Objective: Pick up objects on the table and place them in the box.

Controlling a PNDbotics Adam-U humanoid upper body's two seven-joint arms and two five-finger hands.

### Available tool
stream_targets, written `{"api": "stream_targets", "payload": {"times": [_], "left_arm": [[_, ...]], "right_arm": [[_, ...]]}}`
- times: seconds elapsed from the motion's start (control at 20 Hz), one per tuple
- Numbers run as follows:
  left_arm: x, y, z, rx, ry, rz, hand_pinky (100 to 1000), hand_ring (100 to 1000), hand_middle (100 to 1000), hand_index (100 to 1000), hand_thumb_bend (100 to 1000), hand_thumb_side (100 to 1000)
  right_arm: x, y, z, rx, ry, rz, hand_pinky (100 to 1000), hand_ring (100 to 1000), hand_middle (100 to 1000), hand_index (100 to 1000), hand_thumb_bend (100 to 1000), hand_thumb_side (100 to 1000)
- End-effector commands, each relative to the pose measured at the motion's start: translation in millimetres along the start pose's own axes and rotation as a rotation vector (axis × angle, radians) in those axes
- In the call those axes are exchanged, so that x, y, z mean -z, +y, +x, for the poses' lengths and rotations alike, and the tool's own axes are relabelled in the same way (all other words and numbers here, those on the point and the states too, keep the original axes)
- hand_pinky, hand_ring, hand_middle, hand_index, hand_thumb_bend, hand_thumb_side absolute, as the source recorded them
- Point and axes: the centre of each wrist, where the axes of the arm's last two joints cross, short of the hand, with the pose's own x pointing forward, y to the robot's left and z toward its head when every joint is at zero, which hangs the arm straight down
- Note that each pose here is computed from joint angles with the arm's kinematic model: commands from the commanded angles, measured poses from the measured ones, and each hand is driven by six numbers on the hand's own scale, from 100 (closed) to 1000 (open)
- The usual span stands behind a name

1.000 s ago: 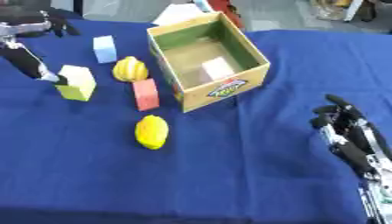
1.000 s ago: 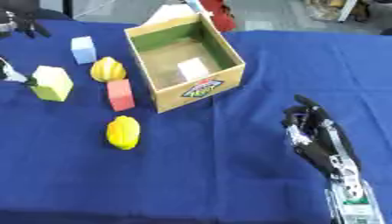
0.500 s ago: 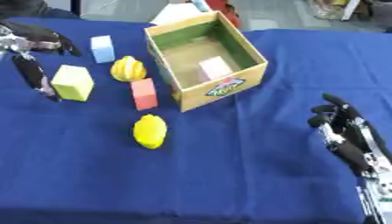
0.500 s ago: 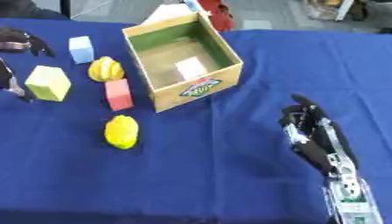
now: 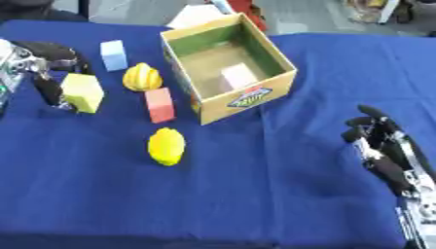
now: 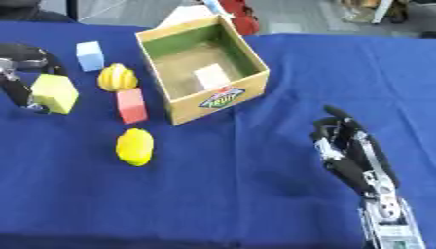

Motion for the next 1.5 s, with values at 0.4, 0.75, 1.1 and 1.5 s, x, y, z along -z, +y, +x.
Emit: {"api": "stream_targets", "payload": {"times": [0.4, 0.75, 1.1, 1.5], "left_arm": [[-33, 90.2, 24, 0.107, -0.054, 0.302, 736, 513, 462, 615, 407, 165], [-17, 155.0, 108, 0.197, -0.223, 0.548, 749, 532, 476, 635, 426, 153], [33, 145.4, 176, 0.242, -0.322, 0.621, 755, 555, 496, 660, 422, 150], [57, 128.9, 210, 0.254, -0.327, 0.729, 785, 655, 613, 765, 452, 164]], "right_arm": [[2, -5.1, 4, -0.019, -0.016, 0.006, 657, 626, 662, 903, 100, 365], [3, 1.8, 3, -0.007, -0.017, 0.034, 657, 626, 662, 903, 100, 364], [8, 9.8, 6, 0.010, -0.035, 0.065, 657, 626, 662, 903, 100, 356], [12, 16.3, 8, 0.022, -0.049, 0.090, 657, 626, 662, 903, 100, 355]]}}
